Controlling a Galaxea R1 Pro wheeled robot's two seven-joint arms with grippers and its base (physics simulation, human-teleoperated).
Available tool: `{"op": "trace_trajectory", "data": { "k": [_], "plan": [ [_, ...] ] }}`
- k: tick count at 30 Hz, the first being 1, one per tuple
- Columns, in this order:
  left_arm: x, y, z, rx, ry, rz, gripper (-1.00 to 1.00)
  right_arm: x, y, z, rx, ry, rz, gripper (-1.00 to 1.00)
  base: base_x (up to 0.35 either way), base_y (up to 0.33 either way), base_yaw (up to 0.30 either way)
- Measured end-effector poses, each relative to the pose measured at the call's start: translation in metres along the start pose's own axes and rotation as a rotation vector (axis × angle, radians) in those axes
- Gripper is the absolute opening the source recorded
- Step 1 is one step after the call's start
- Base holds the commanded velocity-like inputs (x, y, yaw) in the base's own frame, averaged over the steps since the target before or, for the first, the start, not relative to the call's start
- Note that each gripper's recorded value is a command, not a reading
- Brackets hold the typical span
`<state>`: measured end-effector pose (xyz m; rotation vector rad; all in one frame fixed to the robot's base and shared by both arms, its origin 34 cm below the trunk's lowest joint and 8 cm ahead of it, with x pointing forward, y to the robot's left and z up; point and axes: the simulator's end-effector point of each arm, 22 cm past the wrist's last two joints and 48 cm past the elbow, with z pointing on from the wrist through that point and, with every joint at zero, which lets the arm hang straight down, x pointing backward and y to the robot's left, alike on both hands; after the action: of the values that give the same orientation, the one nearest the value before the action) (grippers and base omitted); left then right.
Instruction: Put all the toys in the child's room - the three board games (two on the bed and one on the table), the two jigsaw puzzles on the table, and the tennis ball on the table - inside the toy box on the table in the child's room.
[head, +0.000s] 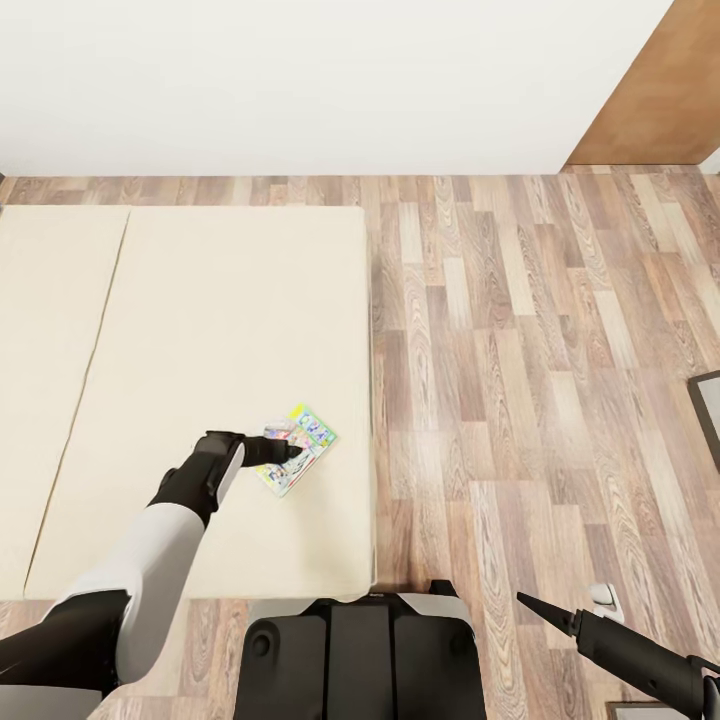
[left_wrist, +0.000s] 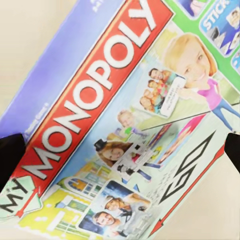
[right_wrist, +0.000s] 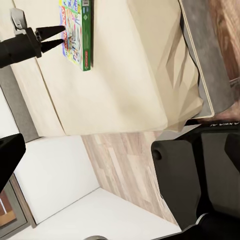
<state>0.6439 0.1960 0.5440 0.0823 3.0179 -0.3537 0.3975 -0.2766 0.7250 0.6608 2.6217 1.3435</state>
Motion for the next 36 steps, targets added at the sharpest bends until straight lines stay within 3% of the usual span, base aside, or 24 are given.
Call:
{"op": "trace_trajectory", "data": {
  "k": [11, 19, 27, 36],
  "plan": [
    [-0.023, 0.011, -0.011, -0.04, -0.046, 0.006, 1.0, 0.0, 0.0, 0.0, 0.001, 0.0, 0.0, 1.0, 0.0, 0.0, 0.0],
    [-0.024, 0.018, -0.012, -0.063, -0.048, 0.006, 1.0, 0.0, 0.0, 0.0, 0.001, 0.0, 0.0, 1.0, 0.0, 0.0, 0.0],
    [-0.018, 0.042, -0.012, -0.151, -0.037, 0.0, 1.0, -0.001, 0.001, 0.0, 0.0, -0.001, -0.004, 1.0, 0.0, 0.0, 0.0],
    [-0.011, 0.043, -0.009, -0.159, -0.025, 0.0, 1.0, -0.001, 0.001, 0.0, -0.001, -0.001, -0.003, 1.0, 0.0, 0.0, 0.0]
  ]
}}
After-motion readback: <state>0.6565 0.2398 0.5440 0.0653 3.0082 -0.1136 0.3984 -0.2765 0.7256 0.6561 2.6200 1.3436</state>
